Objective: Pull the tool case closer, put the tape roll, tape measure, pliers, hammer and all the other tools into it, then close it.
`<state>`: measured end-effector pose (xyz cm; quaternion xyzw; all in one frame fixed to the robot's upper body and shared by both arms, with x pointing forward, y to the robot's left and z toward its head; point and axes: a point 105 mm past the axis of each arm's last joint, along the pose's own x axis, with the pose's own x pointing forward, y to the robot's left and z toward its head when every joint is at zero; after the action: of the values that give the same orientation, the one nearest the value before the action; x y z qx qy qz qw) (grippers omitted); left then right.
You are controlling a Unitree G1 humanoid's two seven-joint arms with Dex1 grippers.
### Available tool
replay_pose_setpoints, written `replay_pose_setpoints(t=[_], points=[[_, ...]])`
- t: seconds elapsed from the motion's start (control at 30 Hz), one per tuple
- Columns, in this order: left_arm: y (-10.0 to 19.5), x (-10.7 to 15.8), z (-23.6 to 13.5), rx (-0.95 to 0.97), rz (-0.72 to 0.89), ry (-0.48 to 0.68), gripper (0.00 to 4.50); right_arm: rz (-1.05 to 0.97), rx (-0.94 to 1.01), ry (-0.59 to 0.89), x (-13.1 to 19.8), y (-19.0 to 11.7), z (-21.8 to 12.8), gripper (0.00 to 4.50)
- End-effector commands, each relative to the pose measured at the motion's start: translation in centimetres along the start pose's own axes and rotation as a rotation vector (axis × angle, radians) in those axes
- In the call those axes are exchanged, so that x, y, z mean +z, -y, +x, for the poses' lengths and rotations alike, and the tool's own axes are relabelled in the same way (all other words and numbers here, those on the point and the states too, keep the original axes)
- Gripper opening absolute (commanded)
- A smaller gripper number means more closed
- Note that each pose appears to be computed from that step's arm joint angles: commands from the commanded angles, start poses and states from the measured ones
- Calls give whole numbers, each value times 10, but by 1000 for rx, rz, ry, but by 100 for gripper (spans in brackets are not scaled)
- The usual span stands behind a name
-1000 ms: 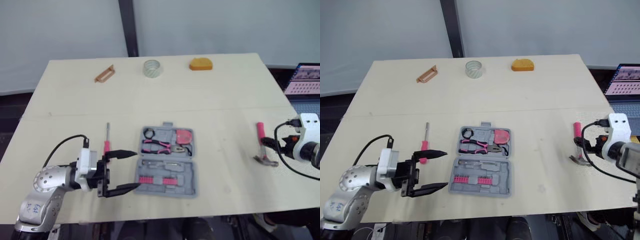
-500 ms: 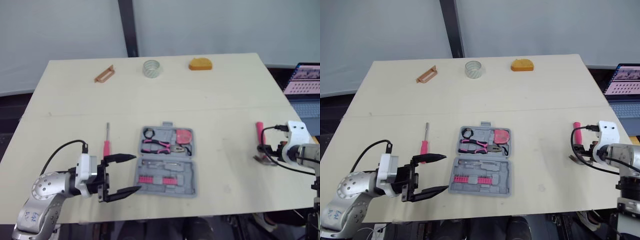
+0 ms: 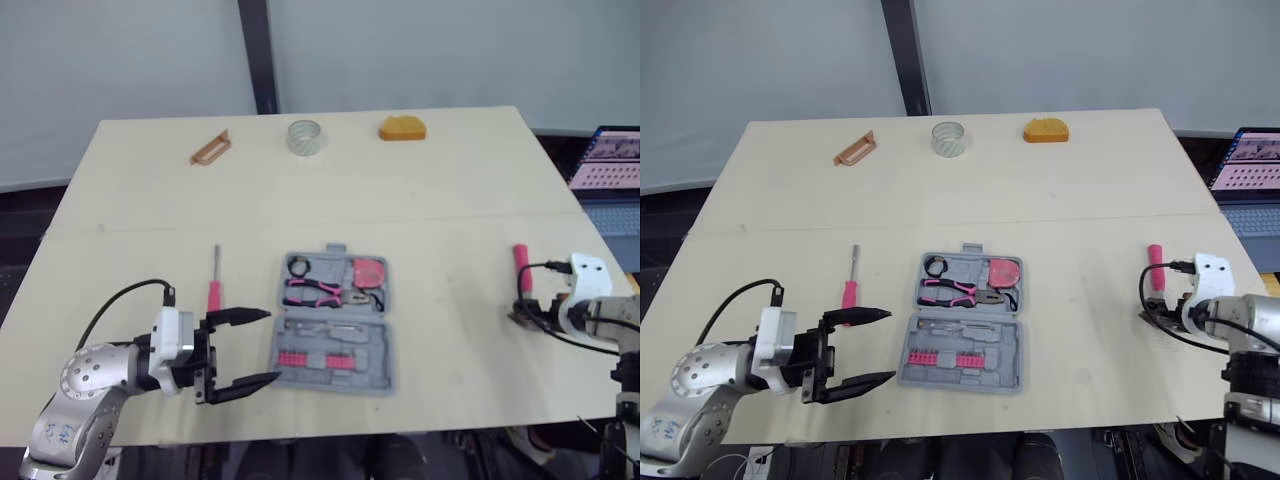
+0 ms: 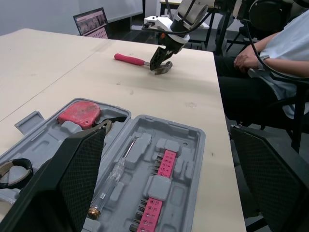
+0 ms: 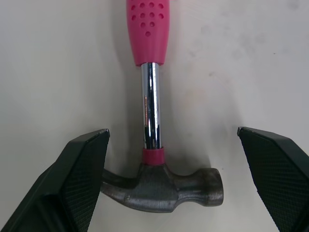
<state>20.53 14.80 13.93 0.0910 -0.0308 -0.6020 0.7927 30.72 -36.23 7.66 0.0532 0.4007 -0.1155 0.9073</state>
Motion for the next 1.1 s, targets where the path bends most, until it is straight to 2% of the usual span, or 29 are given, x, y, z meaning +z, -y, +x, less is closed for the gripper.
replay_pose_setpoints(t=[0.03,0.63,0.67,0.7,0.77,0.93,0.97,1.1], points=[[2,9,0,-8,35,8,442,19,-29,32,7,8,-2,450],[2,8,0,-2,30,-2,442,75,-21,-14,-9,12,5,450],[2,8,0,-1,30,-2,450,81,-20,-16,-10,13,6,399],[2,8,0,-1,30,-3,450,84,-21,-18,-11,13,6,374],[2,8,-1,0,30,-4,450,88,-23,-20,-12,14,6,284],[2,7,-1,1,30,-5,450,95,-21,-24,-16,15,5,32],[2,7,0,1,30,-5,450,96,-21,-25,-17,15,6,2],[2,7,-1,1,26,-3,450,102,-17,-26,-19,14,6,2]])
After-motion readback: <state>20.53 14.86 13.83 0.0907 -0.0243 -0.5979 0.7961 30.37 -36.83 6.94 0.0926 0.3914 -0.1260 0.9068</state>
